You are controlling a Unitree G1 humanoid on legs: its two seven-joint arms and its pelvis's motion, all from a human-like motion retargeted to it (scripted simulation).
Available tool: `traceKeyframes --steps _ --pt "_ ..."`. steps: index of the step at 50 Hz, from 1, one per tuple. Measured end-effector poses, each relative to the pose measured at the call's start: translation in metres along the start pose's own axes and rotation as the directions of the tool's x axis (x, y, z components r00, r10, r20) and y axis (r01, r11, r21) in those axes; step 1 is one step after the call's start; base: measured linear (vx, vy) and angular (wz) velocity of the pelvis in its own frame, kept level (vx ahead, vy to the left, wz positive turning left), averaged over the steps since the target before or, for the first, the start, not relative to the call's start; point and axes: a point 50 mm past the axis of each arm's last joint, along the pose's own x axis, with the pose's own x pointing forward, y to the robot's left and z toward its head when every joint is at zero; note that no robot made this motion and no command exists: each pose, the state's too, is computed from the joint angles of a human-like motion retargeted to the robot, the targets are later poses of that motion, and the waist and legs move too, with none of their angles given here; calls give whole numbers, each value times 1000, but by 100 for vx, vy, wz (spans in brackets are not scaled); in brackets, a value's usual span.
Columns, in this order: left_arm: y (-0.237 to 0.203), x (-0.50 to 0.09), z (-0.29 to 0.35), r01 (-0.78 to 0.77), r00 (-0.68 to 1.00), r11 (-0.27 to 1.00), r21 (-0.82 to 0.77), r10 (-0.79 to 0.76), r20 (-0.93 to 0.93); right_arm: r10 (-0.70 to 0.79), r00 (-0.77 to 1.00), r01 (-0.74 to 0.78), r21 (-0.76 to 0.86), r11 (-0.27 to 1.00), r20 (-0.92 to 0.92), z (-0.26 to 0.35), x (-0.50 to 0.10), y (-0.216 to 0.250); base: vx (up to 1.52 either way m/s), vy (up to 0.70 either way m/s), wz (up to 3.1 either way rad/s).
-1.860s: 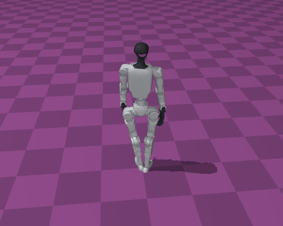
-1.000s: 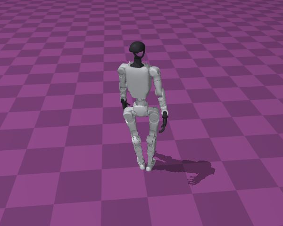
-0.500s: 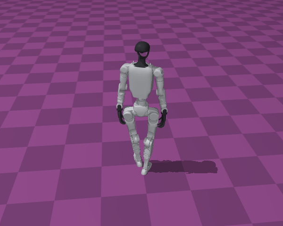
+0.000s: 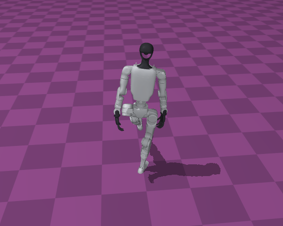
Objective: In place motions
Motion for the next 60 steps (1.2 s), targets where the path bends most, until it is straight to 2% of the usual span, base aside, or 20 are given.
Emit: traceKeyframes --steps 15,20,29,35,40,43,47,50,55,60 --pt "1 -6 34 2 996 1000 -4 -2 92 -11 999 13 -43 999 34 2 0 -1 -9 -3 -27" --pt "-1 -6 41 5 990 999 -36 0 139 -9 998 7 -33 999 -61 -25 2 2 0 -2 32" --pt "13 -9 40 -107 981 990 -96 121 152 55 967 -23 128 991 -250 -87 0 19 12 -1 28" --pt "11 -13 53 -61 983 989 -136 83 165 60 932 -1 162 987 -358 -105 -5 26 12 3 76" --pt "5 -27 101 -79 955 997 -24 83 285 80 939 0 235 972 -335 -108 -5 28 12 7 7" --pt "-2 -29 114 -75 941 997 2 70 332 81 930 -31 144 989 -357 -101 -5 28 17 8 -42" --pt "-10 -30 121 -38 921 999 -9 39 388 -1 965 -11 -46 999 -261 -58 2 20 7 7 -21" --pt "-10 -26 111 -26 938 1000 0 24 346 -4 992 -14 -139 990 -129 -22 5 21 10 5 -16" --pt "-5 -17 82 -37 972 999 11 34 232 70 996 -59 -172 983 58 29 3 32 8 5 -17" --pt "-4 -9 51 -11 991 999 -34 15 132 110 982 -81 -180 980 156 56 -1 41 8 6 -12"
